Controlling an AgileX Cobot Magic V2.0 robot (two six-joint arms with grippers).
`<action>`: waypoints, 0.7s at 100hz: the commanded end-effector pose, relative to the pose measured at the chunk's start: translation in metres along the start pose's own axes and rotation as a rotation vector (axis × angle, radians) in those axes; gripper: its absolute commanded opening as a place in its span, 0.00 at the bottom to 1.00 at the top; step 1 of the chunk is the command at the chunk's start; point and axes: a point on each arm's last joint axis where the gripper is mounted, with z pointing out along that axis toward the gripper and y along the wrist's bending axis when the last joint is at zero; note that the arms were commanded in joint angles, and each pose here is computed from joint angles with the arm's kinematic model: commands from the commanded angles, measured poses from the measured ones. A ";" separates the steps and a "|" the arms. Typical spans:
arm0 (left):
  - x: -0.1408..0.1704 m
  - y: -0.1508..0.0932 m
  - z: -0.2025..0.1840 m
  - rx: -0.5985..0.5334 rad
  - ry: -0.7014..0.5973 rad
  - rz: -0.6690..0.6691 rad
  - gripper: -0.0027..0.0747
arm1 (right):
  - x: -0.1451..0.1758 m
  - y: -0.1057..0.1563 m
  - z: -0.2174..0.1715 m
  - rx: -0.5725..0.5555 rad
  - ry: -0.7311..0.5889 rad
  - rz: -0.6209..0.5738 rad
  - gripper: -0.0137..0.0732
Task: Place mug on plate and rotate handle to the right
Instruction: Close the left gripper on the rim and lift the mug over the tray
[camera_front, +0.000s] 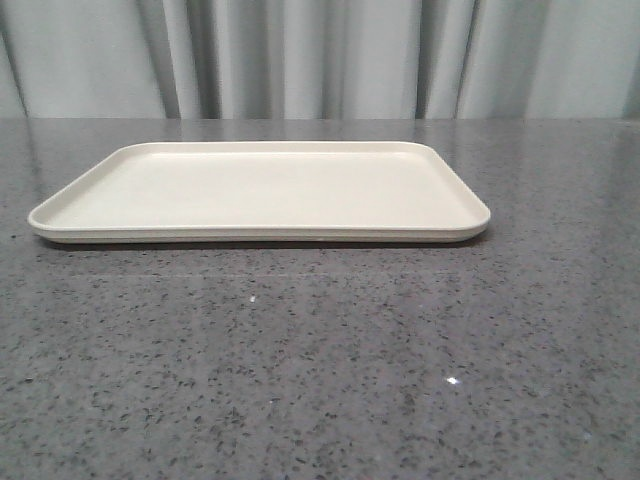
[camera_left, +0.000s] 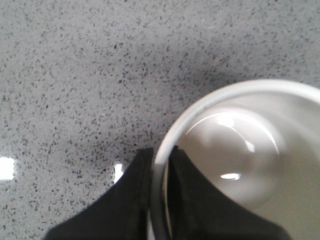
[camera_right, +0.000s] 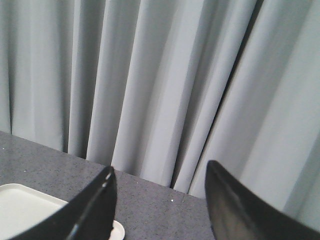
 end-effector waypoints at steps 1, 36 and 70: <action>-0.016 0.000 -0.018 0.019 -0.107 0.003 0.01 | -0.011 -0.005 0.001 0.044 -0.058 0.002 0.63; -0.053 -0.004 -0.092 0.128 -0.341 0.017 0.01 | -0.010 -0.004 0.002 0.033 -0.047 0.002 0.63; -0.094 -0.020 -0.119 0.312 -0.420 0.076 0.01 | -0.009 -0.002 0.002 0.014 -0.028 0.002 0.63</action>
